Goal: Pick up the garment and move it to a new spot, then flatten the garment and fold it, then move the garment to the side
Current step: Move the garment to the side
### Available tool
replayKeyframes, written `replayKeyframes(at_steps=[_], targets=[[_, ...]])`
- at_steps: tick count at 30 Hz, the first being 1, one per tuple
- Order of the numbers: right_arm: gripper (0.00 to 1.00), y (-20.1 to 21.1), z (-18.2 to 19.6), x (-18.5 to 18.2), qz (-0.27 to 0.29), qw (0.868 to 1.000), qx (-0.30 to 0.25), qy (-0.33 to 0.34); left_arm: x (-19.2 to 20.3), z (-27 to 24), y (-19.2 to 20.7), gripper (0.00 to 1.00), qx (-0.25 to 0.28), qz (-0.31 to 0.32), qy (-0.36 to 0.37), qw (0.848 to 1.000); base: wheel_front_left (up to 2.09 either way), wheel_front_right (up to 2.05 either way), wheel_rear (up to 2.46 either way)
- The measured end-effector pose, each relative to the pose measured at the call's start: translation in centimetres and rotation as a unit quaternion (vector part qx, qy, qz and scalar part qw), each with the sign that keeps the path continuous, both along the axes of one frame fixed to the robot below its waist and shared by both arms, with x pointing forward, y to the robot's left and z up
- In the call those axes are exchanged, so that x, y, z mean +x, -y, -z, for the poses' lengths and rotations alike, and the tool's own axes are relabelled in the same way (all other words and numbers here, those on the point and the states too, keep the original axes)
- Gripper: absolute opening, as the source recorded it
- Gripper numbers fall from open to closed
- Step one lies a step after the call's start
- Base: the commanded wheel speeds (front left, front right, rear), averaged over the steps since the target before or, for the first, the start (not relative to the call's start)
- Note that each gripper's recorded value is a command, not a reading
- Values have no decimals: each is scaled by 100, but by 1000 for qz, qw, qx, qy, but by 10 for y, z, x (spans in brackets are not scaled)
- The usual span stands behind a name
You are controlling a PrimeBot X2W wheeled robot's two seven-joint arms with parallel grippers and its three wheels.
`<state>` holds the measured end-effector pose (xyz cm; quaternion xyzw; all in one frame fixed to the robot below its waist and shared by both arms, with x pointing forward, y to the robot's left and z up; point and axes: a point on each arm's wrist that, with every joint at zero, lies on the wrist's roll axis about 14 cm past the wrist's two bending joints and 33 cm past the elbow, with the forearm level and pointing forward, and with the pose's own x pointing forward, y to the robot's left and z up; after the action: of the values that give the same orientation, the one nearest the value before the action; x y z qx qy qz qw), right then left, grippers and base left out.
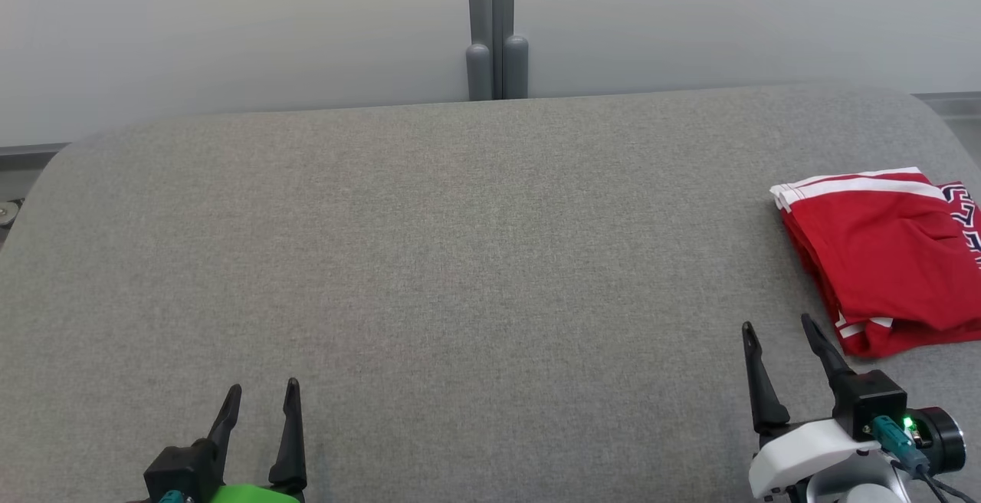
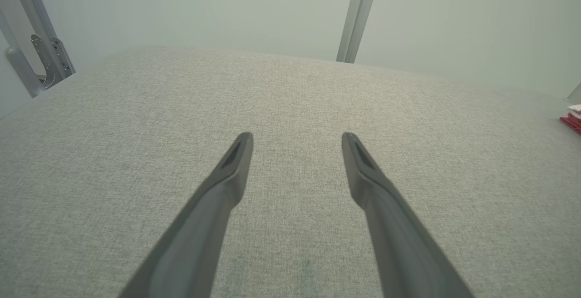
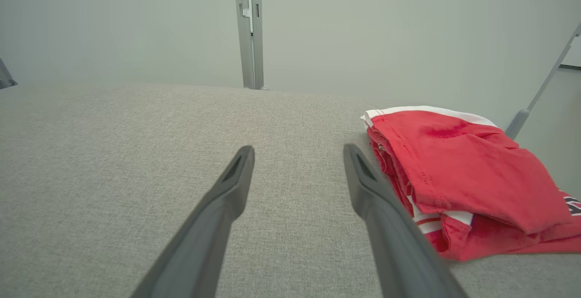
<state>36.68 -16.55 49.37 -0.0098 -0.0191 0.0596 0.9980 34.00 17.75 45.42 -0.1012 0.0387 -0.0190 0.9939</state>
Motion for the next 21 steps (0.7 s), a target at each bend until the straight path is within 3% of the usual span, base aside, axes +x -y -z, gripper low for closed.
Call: replayKeyframes(at_steps=[12,21], targets=[[100,-21,-1,-1,-32,999,-5,2,-5,2,1,100,-8,-2,-4,1000,0,0,0],[100,-16,3,-2,-24,1000,-5,-4,-5,5,5,100,-10,10,-8,1000,0,0,0]])
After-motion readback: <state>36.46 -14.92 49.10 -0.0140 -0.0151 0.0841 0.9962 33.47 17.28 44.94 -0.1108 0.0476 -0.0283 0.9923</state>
